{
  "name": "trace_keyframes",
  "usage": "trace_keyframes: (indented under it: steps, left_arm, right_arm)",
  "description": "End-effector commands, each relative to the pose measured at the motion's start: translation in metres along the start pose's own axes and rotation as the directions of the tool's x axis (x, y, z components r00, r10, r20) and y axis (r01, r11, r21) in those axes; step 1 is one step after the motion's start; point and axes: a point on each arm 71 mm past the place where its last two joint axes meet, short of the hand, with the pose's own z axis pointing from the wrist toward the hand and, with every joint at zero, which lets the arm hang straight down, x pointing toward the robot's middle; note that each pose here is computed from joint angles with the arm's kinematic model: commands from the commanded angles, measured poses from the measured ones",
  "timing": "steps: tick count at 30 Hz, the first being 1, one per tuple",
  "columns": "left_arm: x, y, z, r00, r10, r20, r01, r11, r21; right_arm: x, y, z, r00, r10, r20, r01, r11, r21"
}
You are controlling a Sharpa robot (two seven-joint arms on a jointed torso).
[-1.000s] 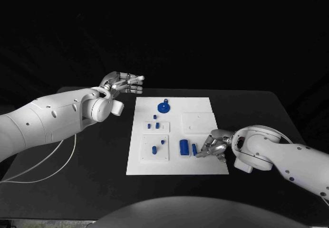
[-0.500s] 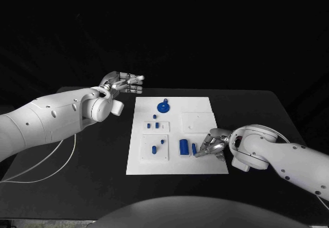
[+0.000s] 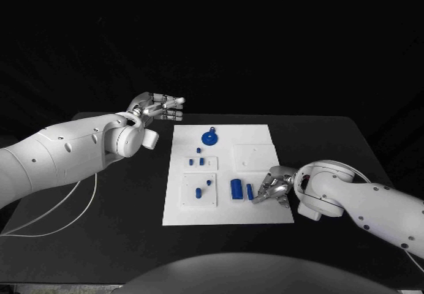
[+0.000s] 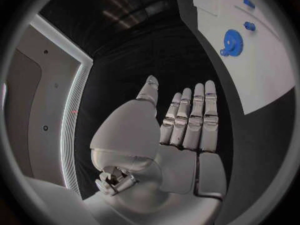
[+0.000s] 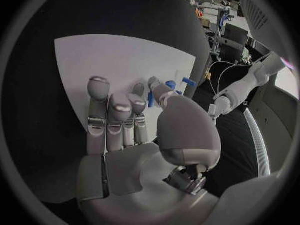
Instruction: Assemble the parts on the task board
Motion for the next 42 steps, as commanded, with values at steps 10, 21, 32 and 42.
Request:
trace_keyframes:
  steps: [10, 21, 32, 42]
  left_arm:
    - [0.0023, -0.0003, 0.0000, 1.000, -0.005, -0.018, 0.005, 1.000, 0.005]
    - [0.0013, 0.0000, -0.0004, 1.000, -0.004, -0.015, 0.004, 1.000, 0.004]
    - [0.0015, -0.0001, -0.0008, 1.000, -0.003, -0.016, 0.003, 1.000, 0.005]
    - [0.0020, -0.0002, -0.0006, 1.000, -0.003, -0.017, 0.003, 1.000, 0.006]
  right_arm:
    - [0.0033, -0.0037, 0.0033, 1.000, -0.008, -0.026, 0.008, 1.000, 0.020]
    - [0.0056, -0.0008, 0.0012, 0.998, -0.017, -0.060, 0.016, 1.000, -0.026]
    - [0.0043, 0.0040, -0.0007, 0.999, 0.008, -0.041, -0.011, 0.997, -0.082]
    - [-0.0015, 0.0028, -0.0014, 0.997, 0.071, -0.003, -0.071, 0.991, -0.117]
